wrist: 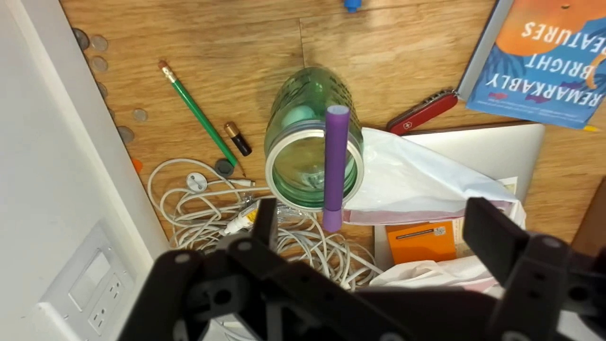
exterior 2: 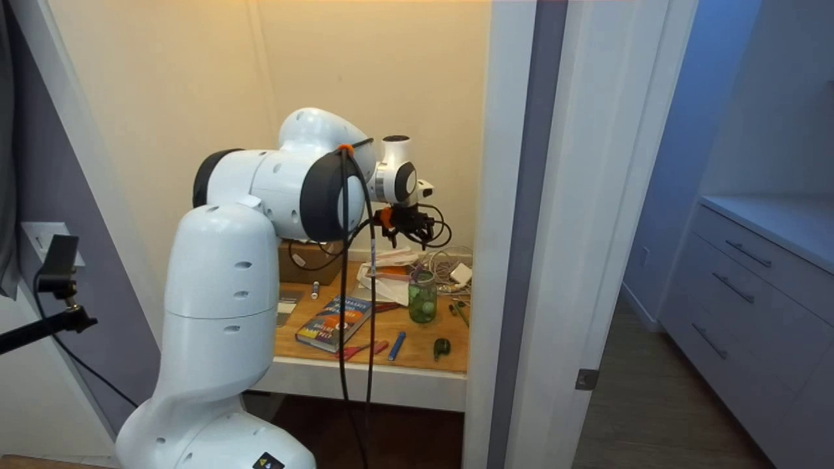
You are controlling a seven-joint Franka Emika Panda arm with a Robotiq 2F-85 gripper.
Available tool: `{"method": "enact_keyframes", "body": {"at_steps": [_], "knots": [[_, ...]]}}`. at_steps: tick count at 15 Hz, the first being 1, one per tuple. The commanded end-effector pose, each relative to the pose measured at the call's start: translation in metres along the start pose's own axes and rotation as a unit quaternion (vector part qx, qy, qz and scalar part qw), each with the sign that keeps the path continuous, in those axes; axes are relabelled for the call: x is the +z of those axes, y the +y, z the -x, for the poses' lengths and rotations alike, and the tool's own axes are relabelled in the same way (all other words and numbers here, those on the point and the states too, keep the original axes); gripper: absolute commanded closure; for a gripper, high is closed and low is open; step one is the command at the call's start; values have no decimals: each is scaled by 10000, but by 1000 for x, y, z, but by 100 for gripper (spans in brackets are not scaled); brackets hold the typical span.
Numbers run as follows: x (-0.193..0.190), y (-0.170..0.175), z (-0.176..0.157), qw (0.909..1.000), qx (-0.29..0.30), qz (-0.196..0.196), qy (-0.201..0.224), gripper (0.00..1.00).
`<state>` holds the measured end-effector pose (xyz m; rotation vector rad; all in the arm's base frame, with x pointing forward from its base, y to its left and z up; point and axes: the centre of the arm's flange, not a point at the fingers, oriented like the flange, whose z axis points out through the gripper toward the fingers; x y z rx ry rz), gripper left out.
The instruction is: Put the blue marker on the table then put the purple marker on the green bottle
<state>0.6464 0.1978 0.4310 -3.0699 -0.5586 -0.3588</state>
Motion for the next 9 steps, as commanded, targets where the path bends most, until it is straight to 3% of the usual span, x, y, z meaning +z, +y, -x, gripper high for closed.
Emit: {"method": "enact_keyframes", "body": {"at_steps": [1, 3, 4, 9], "knots": [[-11, 1, 39, 9998, 16, -181, 114, 0], [-13, 0, 44, 9996, 61, -224, 142, 0], [-7, 0, 21, 9999, 82, -88, 50, 0], [-5, 0, 23, 9999, 82, -89, 34, 0]]}}
